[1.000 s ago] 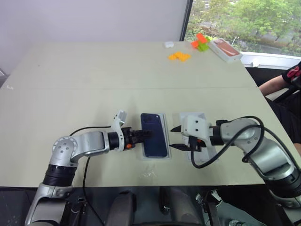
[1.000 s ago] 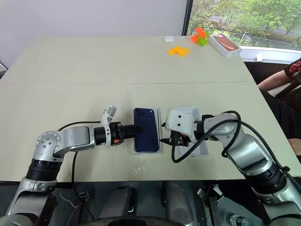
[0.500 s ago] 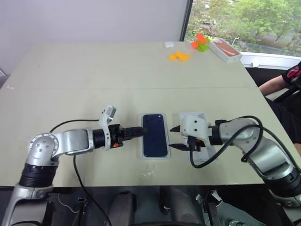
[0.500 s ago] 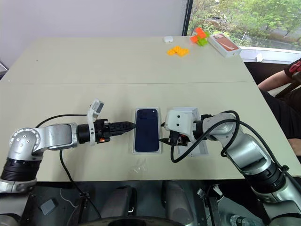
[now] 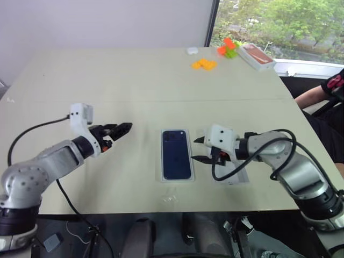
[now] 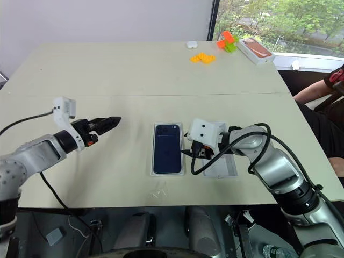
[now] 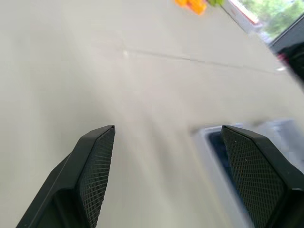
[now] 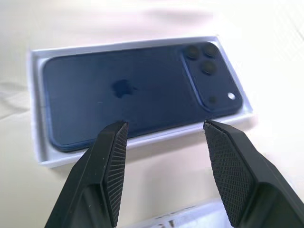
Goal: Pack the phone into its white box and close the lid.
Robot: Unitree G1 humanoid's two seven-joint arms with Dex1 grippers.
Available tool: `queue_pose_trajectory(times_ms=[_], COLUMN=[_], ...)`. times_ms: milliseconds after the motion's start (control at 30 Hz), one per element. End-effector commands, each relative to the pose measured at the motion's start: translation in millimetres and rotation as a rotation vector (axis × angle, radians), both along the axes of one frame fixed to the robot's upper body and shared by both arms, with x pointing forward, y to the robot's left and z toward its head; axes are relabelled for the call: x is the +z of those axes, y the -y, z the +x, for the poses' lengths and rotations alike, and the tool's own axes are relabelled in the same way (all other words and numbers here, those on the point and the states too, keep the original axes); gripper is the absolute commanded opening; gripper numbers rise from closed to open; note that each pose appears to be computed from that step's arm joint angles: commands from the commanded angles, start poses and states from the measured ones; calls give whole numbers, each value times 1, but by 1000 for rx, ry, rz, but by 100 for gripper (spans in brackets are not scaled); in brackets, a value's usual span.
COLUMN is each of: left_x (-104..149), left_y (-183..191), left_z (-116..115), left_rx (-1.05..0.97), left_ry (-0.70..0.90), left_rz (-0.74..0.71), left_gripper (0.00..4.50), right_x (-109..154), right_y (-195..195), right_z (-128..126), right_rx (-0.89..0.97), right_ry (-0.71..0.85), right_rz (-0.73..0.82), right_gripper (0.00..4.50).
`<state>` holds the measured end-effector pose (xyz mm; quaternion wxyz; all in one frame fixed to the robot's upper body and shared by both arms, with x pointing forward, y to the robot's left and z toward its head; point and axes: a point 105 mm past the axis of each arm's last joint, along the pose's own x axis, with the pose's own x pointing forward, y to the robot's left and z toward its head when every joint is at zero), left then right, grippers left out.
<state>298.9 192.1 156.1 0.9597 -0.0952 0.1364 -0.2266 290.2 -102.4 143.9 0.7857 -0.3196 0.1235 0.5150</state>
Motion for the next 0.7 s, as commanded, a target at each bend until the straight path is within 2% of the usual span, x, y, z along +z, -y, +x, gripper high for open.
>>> queue_pose_trajectory(times_ms=[33, 100, 133, 200, 267, 333, 400, 467, 567, 700], left_x=[-2, -7, -9, -13, -15, -18, -23, -30, -38, -37], left_y=[6, 2, 1, 0, 5, 12, 16, 16, 19, 31], left_z=[-8, -9, -9, -9, -12, -17, -21, -22, -26, -34], left_rx=[-82, -78, -78, -87, -113, -156, -189, -201, -245, -342], left_ry=[63, 68, 72, 80, 84, 86, 81, 83, 80, 127], left_rz=[89, 116, 135, 166, 165, 182, 206, 253, 278, 286], left_gripper=[377, 377, 380, 381, 381, 381, 381, 381, 381, 381], right_x=[12, 13, 13, 13, 13, 16, 20, 22, 21, 20], right_y=[-5, -3, -2, 0, 1, 4, 9, 11, 14, 22], right_z=[2, 7, 10, 12, 12, 12, 14, 12, 2, -5], right_rx=[15, -7, -23, -35, -37, -58, -101, -152, -223, -361], right_ry=[59, 65, 69, 72, 68, 63, 71, -18, -149, -245], right_rz=[18, 28, 27, 23, 24, 30, 33, 86, 121, 113], right_gripper=[267, 267, 242, 182, 79, 9, 9, 9, 90, 274])
